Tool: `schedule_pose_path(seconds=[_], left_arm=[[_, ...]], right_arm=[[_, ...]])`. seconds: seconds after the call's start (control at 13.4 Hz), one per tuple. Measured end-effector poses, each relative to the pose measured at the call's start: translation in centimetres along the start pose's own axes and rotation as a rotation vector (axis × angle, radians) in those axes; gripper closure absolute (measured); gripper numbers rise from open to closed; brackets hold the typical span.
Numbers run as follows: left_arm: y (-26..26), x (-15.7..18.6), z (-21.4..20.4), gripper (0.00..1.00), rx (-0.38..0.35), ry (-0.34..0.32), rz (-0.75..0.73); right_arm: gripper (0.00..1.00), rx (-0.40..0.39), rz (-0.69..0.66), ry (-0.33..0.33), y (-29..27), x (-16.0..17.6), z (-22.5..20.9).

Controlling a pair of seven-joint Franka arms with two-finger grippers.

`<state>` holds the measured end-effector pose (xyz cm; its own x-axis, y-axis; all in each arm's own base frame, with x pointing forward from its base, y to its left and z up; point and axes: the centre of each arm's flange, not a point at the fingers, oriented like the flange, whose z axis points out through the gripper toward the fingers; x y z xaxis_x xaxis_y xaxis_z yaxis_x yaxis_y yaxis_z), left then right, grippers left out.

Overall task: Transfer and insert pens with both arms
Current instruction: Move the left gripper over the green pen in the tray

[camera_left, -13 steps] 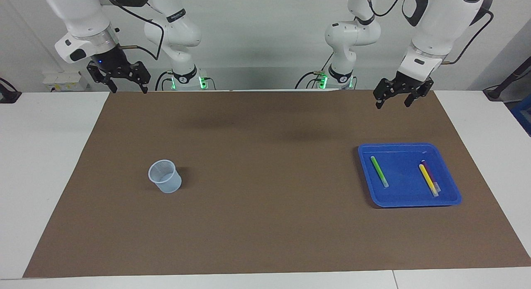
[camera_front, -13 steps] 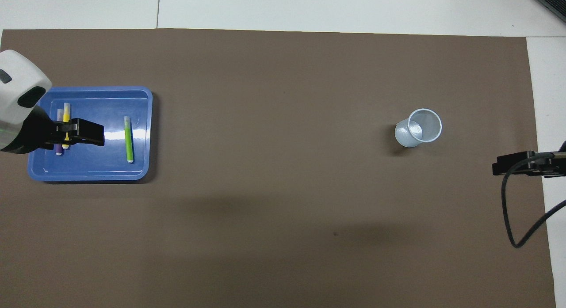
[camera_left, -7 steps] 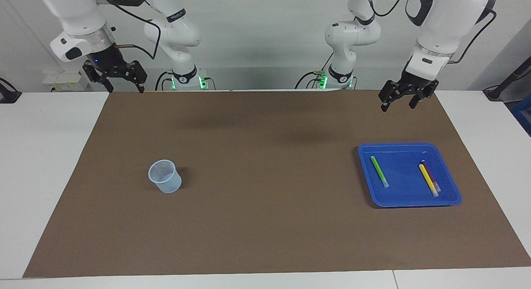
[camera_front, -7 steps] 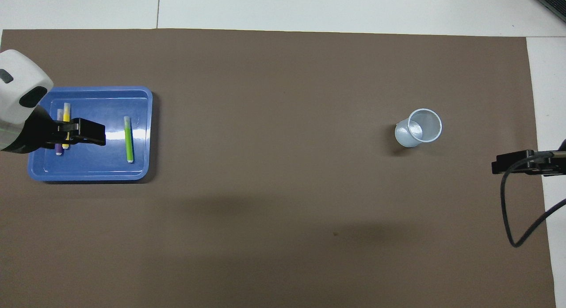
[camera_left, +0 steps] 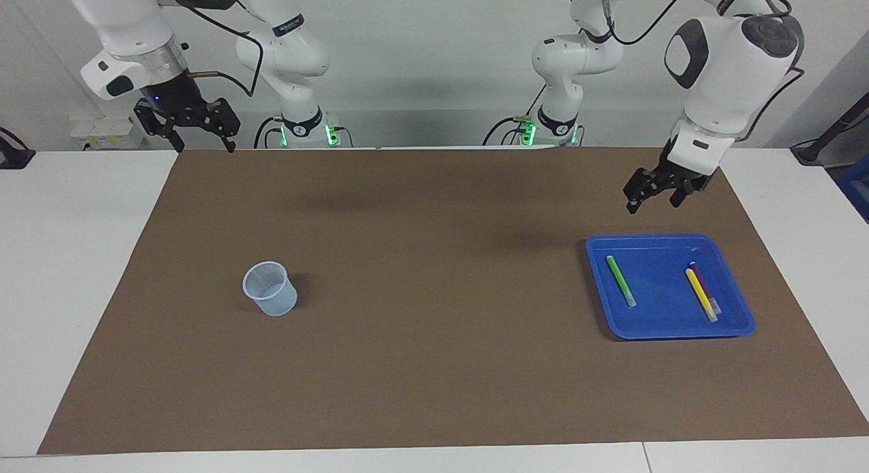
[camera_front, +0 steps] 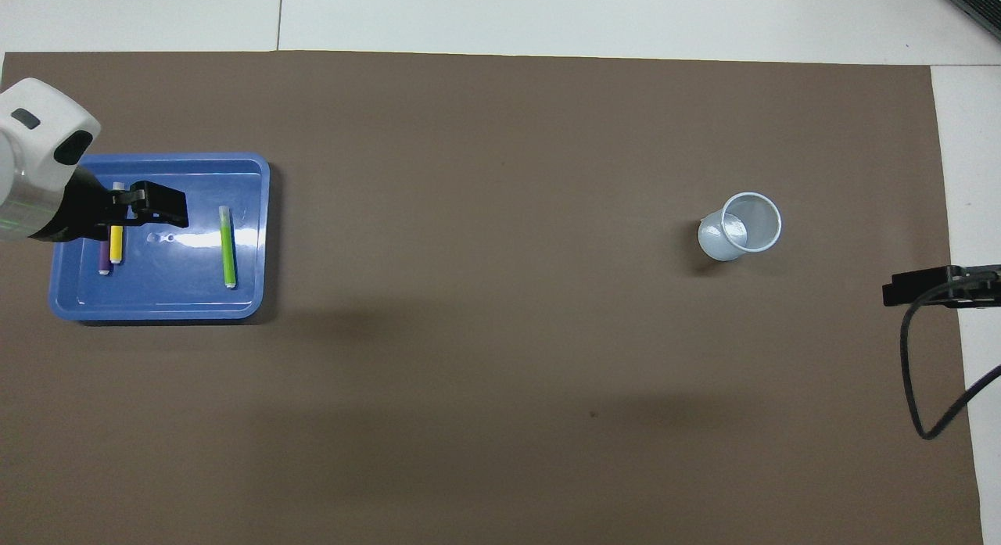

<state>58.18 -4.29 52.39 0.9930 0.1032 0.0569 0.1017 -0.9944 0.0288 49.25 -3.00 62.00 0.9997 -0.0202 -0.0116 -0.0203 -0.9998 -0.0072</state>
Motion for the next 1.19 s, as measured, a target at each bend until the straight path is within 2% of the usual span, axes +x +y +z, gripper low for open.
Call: schedule_pose_path(seconds=[0.3, 0.97, 1.19], left_arm=[[-3.3, 2.3, 8.0, 0.0, -0.001, 0.025, 0.022], [-3.5, 3.2, 18.5, 0.0, -0.011, 0.023, 0.044], [-3.2, 2.7, 20.1, 0.0, -0.012, 0.006, 0.051]], right_arm=[[0.0, 0.002, -0.011, -0.001, 1.0, -0.1, 0.0], [0.0, 0.003, -0.007, -0.013, 1.2, -0.4, 0.1], [0.0, 0.004, -0.005, -0.025, 1.2, -0.5, 0.2]])
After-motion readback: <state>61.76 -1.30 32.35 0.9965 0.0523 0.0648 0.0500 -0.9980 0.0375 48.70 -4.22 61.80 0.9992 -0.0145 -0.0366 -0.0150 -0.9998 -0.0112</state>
